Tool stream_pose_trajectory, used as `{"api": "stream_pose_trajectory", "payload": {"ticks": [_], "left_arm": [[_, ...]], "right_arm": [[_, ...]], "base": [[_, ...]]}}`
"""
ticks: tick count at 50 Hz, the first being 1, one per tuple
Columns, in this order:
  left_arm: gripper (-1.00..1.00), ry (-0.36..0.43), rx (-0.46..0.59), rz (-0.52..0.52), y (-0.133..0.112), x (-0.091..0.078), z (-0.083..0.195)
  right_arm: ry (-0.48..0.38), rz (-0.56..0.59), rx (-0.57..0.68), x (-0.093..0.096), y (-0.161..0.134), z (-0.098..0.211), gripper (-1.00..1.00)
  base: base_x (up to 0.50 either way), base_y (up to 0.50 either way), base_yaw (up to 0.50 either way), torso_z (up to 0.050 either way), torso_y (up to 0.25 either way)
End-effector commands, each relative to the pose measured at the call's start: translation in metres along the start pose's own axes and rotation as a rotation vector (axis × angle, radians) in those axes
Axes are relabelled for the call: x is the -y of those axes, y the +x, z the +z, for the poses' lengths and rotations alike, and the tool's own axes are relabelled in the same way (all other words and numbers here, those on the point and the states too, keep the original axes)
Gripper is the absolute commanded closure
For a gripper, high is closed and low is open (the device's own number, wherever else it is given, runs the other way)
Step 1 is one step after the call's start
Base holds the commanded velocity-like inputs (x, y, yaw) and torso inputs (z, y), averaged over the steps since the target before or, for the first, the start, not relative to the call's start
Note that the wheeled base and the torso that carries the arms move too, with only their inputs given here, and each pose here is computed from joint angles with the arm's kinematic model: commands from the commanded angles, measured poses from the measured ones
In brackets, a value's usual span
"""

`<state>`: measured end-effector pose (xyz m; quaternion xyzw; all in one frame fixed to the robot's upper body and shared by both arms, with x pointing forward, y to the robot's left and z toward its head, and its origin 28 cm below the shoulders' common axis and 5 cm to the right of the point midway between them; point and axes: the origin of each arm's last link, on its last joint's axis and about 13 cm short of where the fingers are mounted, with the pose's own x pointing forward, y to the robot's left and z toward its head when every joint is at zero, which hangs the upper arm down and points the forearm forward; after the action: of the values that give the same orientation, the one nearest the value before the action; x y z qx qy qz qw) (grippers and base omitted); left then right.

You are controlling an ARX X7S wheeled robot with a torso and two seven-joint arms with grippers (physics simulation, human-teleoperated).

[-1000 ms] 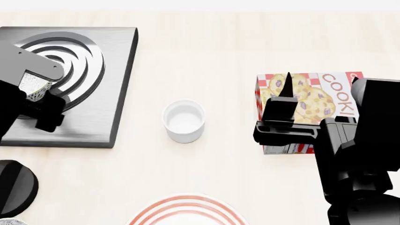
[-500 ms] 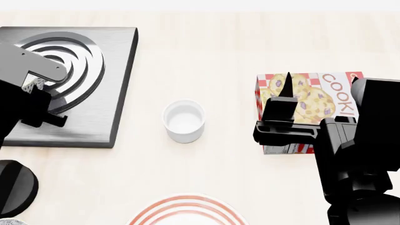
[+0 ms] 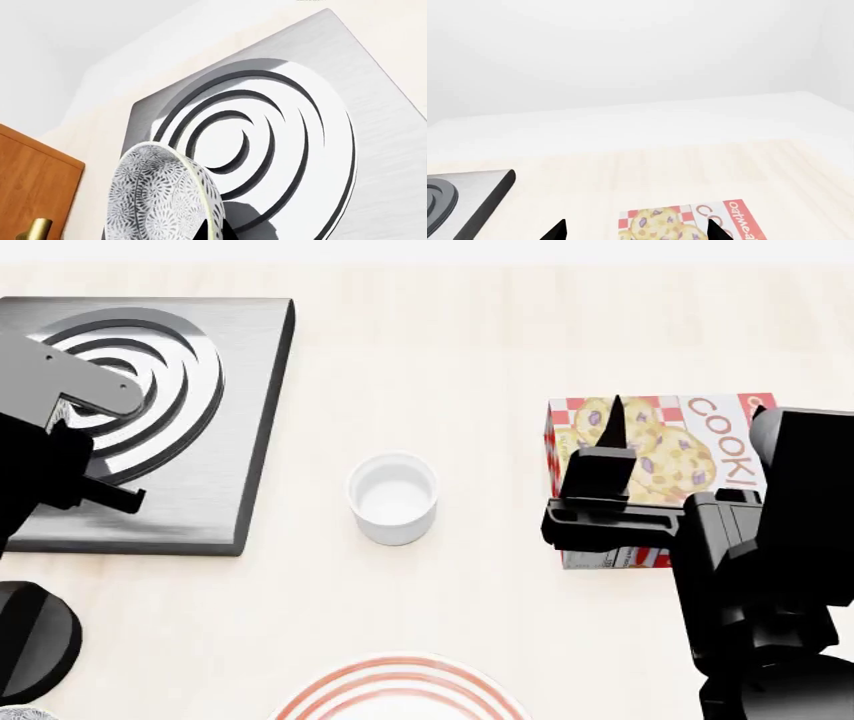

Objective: Pick the akita bowl on the stove and place it on the plate.

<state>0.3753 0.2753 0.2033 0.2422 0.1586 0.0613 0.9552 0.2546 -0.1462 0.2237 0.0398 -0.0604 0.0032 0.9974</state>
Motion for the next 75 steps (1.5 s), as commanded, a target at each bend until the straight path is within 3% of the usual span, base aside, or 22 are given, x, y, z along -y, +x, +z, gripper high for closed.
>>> {"api": "stream_pose_trajectory", "payload": {"ticks": [1, 4, 8, 11, 16, 26, 40, 43, 50, 63, 75], "left_arm": [[1.00, -0.026, 0.003, 0.028, 0.001, -0.002, 0.002], [1.00, -0.064, 0.022, 0.049, 0.001, -0.002, 0.006], [1.00, -0.197, 0.060, 0.085, 0.000, -0.003, 0.019], [1.00, -0.315, 0.105, 0.058, -0.005, -0.003, 0.034], [1.00, -0.417, 0.174, 0.017, -0.014, -0.003, 0.056], [1.00, -0.452, 0.306, -0.053, -0.033, 0.001, 0.084], [1.00, -0.198, 0.488, -0.156, -0.071, 0.006, 0.104], [1.00, -0.103, 0.534, -0.174, -0.082, 0.007, 0.106], [1.00, 0.035, 0.600, -0.212, -0.099, 0.009, 0.106], [1.00, 0.402, 0.784, -0.304, -0.143, 0.014, 0.104], [1.00, 0.536, 0.831, -0.356, -0.164, 0.013, 0.098]], "right_arm": [[-0.001, -0.001, 0.000, 0.000, 0.000, 0.000, -1.00], [-0.001, -0.001, 0.001, -0.001, -0.001, 0.001, -1.00], [-0.011, 0.001, 0.000, 0.000, 0.000, 0.000, -1.00], [-0.008, 0.000, 0.002, 0.001, 0.002, -0.002, -1.00], [-0.009, 0.000, 0.002, 0.000, 0.000, 0.000, -1.00], [-0.010, 0.000, 0.003, 0.000, 0.000, 0.001, -1.00], [-0.005, -0.001, 0.003, 0.000, 0.001, -0.001, -1.00], [-0.004, -0.001, 0.003, 0.000, 0.001, 0.000, -1.00], [-0.004, -0.001, 0.003, -0.001, -0.001, 0.002, -1.00], [-0.003, -0.001, 0.004, -0.001, -0.001, 0.001, -1.00], [0.002, -0.002, 0.005, -0.001, 0.000, 0.002, -1.00]], "base": [[0.00, 0.00, 0.00, 0.000, 0.000], [0.00, 0.00, 0.00, 0.000, 0.000], [0.00, 0.00, 0.00, 0.000, 0.000], [0.00, 0.00, 0.00, 0.000, 0.000], [0.00, 0.00, 0.00, 0.000, 0.000], [0.00, 0.00, 0.00, 0.000, 0.000], [0.00, 0.00, 0.00, 0.000, 0.000], [0.00, 0.00, 0.00, 0.000, 0.000], [0.00, 0.00, 0.00, 0.000, 0.000], [0.00, 0.00, 0.00, 0.000, 0.001], [0.00, 0.00, 0.00, 0.000, 0.000]]}}
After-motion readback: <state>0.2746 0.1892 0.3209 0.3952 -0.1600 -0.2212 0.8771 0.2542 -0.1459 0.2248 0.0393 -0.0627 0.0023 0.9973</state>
